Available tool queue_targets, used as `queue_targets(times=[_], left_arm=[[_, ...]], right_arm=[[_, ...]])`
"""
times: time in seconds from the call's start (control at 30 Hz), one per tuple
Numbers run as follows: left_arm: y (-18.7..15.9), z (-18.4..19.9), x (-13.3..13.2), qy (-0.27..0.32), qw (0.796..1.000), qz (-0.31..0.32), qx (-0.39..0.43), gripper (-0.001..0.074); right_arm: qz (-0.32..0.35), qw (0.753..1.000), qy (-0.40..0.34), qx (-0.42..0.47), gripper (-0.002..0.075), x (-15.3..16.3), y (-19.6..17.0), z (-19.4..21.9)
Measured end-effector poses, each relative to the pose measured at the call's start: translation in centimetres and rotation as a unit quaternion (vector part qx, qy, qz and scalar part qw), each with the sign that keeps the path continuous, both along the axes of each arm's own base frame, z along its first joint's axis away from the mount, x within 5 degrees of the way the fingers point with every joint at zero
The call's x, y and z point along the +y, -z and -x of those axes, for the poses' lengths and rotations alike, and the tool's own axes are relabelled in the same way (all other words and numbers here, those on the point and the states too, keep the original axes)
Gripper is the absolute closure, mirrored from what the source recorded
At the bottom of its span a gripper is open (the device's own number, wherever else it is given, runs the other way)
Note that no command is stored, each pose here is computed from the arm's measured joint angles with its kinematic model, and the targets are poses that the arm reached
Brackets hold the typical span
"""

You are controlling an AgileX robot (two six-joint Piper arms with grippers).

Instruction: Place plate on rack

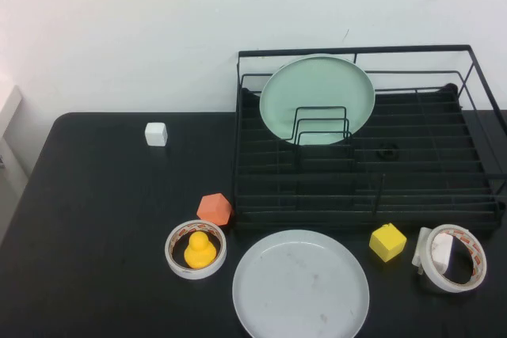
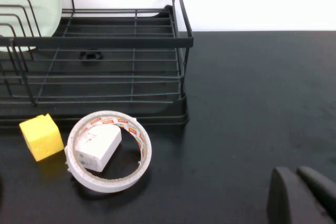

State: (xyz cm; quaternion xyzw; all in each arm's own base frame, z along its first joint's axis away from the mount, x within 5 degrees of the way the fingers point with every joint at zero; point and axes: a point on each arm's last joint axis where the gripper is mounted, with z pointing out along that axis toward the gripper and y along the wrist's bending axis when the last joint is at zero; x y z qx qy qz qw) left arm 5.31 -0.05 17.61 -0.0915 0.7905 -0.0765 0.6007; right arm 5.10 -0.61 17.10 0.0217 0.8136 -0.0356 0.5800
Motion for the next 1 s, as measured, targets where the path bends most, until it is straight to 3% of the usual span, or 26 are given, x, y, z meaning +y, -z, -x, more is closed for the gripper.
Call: queue_targets(times=[1.0], left_arm=[[0.0, 0.0, 0.02, 0.0, 1.0, -0.003, 0.0, 0.0737]], right_arm=[[0.007, 1.0, 0.001, 0.001, 0.0726, -0.05, 0.01, 0.01]])
